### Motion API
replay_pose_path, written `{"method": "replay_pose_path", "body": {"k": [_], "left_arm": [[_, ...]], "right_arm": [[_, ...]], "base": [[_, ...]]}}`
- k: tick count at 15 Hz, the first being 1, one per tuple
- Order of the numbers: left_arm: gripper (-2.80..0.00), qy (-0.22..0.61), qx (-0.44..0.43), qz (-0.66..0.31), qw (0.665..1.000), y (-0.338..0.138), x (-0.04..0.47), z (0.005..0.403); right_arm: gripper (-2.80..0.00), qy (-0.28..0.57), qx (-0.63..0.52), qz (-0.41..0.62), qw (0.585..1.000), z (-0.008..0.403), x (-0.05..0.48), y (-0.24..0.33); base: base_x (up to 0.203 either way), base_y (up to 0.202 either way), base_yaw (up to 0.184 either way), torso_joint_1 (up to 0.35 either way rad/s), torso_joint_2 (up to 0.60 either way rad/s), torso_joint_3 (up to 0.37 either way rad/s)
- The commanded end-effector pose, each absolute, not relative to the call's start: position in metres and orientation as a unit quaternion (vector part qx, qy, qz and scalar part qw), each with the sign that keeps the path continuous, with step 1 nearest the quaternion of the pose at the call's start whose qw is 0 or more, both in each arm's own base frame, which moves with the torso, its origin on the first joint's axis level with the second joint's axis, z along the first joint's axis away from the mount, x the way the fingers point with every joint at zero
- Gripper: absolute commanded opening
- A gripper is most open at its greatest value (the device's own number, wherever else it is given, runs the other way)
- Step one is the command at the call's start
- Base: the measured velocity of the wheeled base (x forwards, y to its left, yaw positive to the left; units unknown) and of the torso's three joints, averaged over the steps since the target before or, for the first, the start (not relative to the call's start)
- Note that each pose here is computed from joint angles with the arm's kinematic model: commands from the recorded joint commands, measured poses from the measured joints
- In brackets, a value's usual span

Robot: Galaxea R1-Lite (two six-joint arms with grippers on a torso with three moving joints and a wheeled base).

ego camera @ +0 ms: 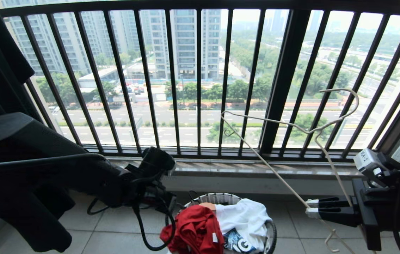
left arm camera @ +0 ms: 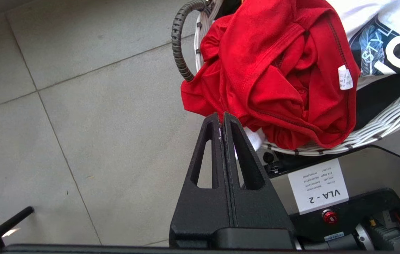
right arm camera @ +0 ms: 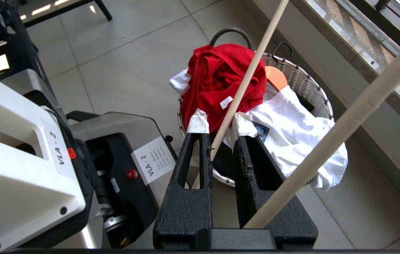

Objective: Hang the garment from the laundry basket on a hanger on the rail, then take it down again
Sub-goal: Pick up clothes from the basket

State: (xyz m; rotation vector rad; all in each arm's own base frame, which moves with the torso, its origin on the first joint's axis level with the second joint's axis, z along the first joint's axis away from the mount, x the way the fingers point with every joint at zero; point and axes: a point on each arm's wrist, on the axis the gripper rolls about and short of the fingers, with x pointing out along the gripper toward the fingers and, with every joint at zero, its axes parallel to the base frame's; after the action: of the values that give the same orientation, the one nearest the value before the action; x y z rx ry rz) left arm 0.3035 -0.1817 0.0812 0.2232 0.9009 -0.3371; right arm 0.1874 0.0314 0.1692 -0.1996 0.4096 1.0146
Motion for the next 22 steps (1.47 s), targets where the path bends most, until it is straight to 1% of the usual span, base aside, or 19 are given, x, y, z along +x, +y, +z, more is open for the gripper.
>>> {"method": "replay_pose_path", "body": {"k": [1,8,11,16,22], "left_arm": [[-2.80,0.462,0.140,-0.152,0.862,-0.199,0.306,0.046],[-2.80,0.463,0.137,-0.164,0.860,-0.202,0.303,0.046],[-2.80,0.446,0.131,-0.167,0.870,-0.203,0.304,0.048],[-2.80,0.441,0.131,-0.169,0.872,-0.203,0.304,0.050],[-2.80,0.421,0.125,-0.172,0.882,-0.201,0.301,0.069]], "right_arm": [[-2.80,0.194,-0.094,0.484,0.848,0.169,0.189,0.032],[-2.80,0.196,-0.093,0.479,0.851,0.169,0.192,0.029],[-2.80,0.194,-0.094,0.478,0.851,0.170,0.193,0.029],[-2.80,0.193,-0.094,0.478,0.852,0.171,0.193,0.029],[-2.80,0.192,-0.095,0.478,0.852,0.171,0.192,0.029]], "base": [[0.000,0.000,0.000,0.000,0.00,0.000],[0.000,0.000,0.000,0.000,0.00,0.000],[0.000,0.000,0.000,0.000,0.00,0.000],[0.000,0.000,0.000,0.000,0.00,-0.007],[0.000,0.000,0.000,0.002,0.00,-0.165]]}}
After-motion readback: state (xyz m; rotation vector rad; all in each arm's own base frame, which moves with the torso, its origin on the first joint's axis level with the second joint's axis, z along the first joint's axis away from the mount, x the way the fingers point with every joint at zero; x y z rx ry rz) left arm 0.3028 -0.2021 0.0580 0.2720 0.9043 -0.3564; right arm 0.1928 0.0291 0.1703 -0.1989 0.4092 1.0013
